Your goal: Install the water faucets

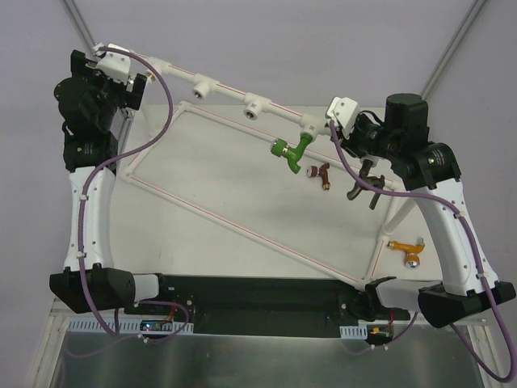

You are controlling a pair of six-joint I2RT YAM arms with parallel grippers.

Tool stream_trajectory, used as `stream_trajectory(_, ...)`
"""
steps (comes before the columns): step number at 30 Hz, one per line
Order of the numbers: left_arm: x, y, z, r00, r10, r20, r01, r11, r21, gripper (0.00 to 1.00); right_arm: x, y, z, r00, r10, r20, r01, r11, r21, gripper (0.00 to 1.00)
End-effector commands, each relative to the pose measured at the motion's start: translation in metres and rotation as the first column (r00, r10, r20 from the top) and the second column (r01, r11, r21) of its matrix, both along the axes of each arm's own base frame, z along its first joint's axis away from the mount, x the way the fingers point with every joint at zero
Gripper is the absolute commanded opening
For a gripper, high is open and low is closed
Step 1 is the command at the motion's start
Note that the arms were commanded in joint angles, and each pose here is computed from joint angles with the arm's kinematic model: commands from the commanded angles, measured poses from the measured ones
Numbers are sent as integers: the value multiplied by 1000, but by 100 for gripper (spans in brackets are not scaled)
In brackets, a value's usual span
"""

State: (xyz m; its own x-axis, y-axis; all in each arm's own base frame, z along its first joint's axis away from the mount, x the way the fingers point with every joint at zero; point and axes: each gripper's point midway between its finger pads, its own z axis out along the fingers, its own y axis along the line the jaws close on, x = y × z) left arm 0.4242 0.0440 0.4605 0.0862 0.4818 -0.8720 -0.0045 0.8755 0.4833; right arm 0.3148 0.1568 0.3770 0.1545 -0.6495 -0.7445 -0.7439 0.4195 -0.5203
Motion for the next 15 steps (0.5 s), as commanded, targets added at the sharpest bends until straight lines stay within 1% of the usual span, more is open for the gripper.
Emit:
stream_trajectory(1,-15,-17,22,992,-121,44,128,972,-197,96,-12,12,8,999,48,-1,-48,997,53,2)
stream_trajectory(2,-15,-12,21,992,-115,42,122,966,-227,96,-11,11,9,999,44,1,-44,998,52,2)
stream_trajectory(3,-15,0,13,995,-101,12,100,950,-296,95,-11,10,9,999,41,4,-41,998,50,2)
stream_trajectory(4,-16,-1,11,990,-137,6,132,938,-321,95,-11,10,8,999,41,4,-41,998,48,2)
stream_trajectory(6,-15,7,3,988,-152,-15,136,919,-369,95,-11,10,9,999,40,5,-40,998,49,1)
stream_trajectory(8,-13,-2,-5,974,-221,-39,191,906,-379,95,-11,11,8,999,41,2,-41,998,49,2)
stream_trajectory(12,0,1,-26,964,-251,-86,193,885,-423,95,-11,10,8,999,39,3,-39,998,46,2)
stream_trajectory(15,10,0,-31,955,-281,-97,215,879,-425,95,-11,9,8,999,38,7,-38,998,44,2)
